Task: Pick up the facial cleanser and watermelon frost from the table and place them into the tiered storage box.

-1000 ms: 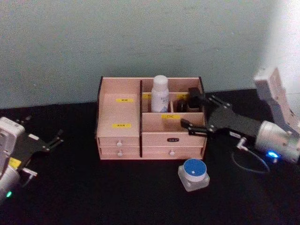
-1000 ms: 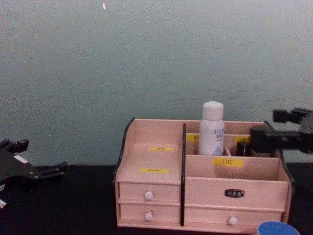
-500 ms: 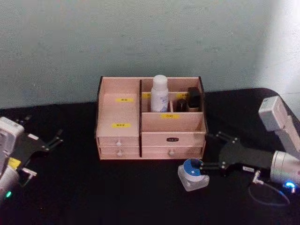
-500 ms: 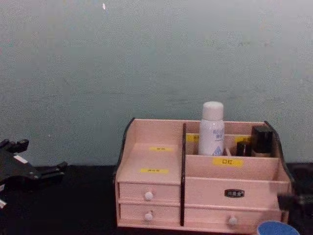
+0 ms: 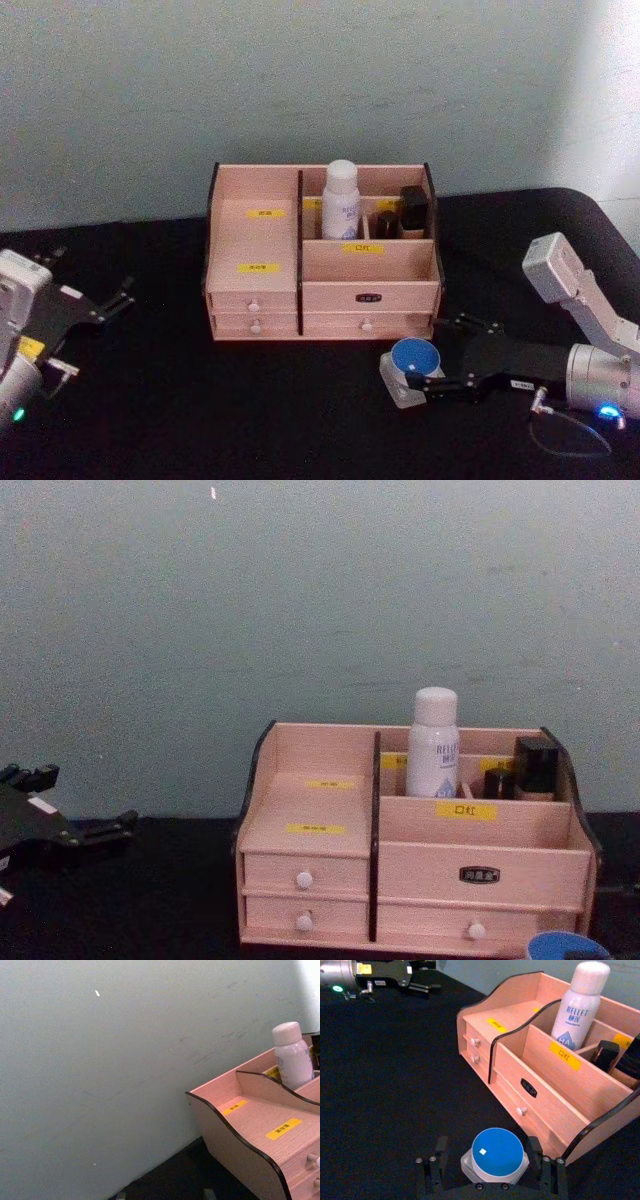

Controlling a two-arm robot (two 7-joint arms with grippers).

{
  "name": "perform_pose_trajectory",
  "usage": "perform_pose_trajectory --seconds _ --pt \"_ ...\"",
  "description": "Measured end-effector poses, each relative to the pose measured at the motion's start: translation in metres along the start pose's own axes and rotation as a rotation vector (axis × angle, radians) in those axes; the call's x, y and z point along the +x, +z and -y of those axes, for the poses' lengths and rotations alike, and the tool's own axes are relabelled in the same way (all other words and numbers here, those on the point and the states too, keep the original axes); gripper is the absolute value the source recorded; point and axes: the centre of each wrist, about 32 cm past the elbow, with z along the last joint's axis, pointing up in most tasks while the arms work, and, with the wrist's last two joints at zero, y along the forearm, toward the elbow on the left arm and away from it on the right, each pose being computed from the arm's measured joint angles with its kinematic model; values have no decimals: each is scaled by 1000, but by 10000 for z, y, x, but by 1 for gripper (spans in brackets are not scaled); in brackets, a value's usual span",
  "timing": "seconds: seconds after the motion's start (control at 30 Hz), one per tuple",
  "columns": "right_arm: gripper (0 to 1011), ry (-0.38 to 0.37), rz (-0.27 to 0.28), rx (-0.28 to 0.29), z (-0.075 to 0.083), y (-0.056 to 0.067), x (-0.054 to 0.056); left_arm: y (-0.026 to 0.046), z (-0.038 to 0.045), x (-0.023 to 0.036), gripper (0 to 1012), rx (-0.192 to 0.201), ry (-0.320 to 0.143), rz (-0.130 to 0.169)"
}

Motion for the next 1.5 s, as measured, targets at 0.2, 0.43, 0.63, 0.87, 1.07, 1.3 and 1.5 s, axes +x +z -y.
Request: perform_pose_trajectory --seconds 0.2,0.43,0.63,0.87,1.07,1.3,1.5 --pt "1000 -8 0 -10 -30 -16 12 0 0 0 1001 0 0 0" --pt "1000 -15 -1 -23 -74 -40 27 0 0 0 1001 0 0 0" --pt "1000 -16 -5 -32 -98 -52 38 0 0 0 1001 0 0 0" --pt "1000 -18 -12 -39 -128 -62 42 0 0 0 1001 0 0 0" --pt "1000 -21 -21 -47 -161 -77 54 0 0 0 1001 0 0 0" --pt "1000 -22 -24 -58 -203 -82 81 0 0 0 1001 0 0 0" --pt "1000 -20 -27 -65 -233 -86 98 0 0 0 1001 0 0 0"
